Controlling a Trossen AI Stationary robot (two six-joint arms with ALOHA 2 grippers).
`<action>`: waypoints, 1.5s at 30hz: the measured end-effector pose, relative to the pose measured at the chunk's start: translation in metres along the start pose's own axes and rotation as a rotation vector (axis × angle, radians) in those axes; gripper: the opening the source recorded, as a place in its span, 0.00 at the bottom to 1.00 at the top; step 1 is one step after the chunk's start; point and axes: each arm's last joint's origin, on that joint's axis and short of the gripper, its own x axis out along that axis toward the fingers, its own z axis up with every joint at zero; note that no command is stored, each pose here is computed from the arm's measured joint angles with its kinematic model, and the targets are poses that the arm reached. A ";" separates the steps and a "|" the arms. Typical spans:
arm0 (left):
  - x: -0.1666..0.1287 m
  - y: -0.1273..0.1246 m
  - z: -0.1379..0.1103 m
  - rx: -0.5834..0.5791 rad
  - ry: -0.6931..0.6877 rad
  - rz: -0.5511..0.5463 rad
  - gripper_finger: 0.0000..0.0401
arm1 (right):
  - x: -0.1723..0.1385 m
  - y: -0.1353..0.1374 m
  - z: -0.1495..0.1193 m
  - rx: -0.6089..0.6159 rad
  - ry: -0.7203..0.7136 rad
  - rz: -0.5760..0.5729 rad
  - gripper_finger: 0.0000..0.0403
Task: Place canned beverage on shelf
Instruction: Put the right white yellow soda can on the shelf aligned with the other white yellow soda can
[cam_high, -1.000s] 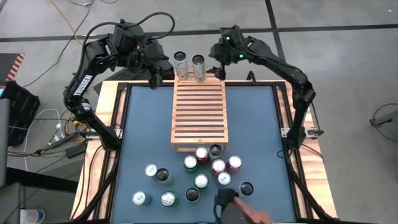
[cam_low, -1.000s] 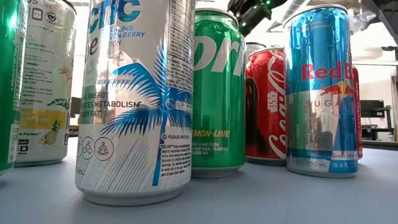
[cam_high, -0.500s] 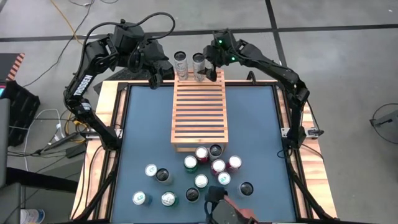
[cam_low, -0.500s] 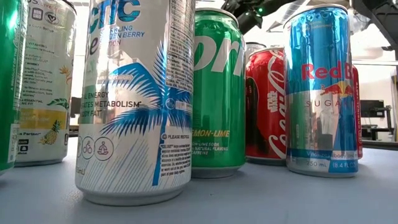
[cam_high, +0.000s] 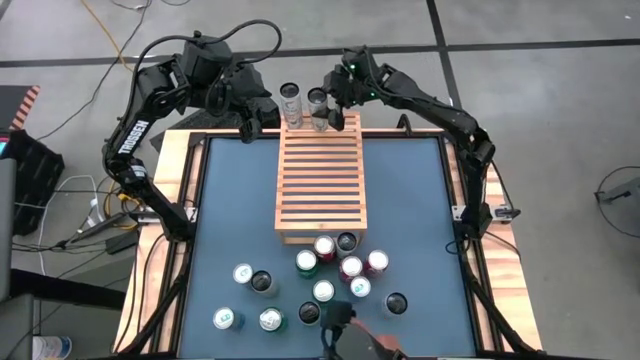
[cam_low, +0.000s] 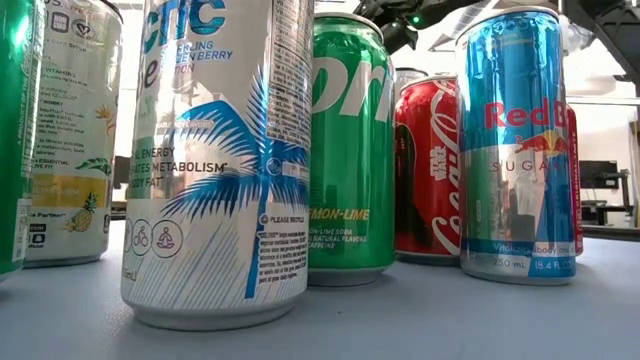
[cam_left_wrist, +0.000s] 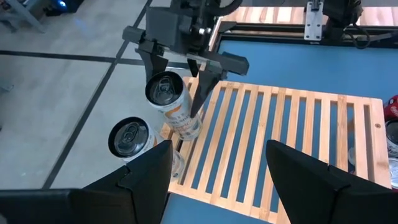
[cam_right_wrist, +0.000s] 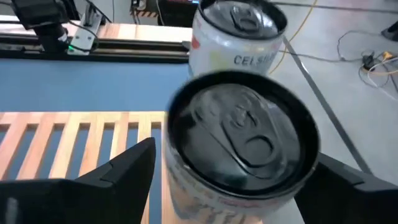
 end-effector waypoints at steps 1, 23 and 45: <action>0.000 0.000 0.000 -0.001 0.000 0.000 0.62 | -0.001 0.000 0.001 -0.005 -0.006 -0.002 0.80; 0.000 -0.001 -0.002 -0.009 0.023 -0.006 0.62 | -0.010 -0.015 -0.006 0.009 -0.065 0.115 0.55; 0.000 -0.001 -0.003 -0.017 0.034 -0.009 0.62 | -0.025 -0.039 -0.005 -0.089 -0.271 0.249 0.55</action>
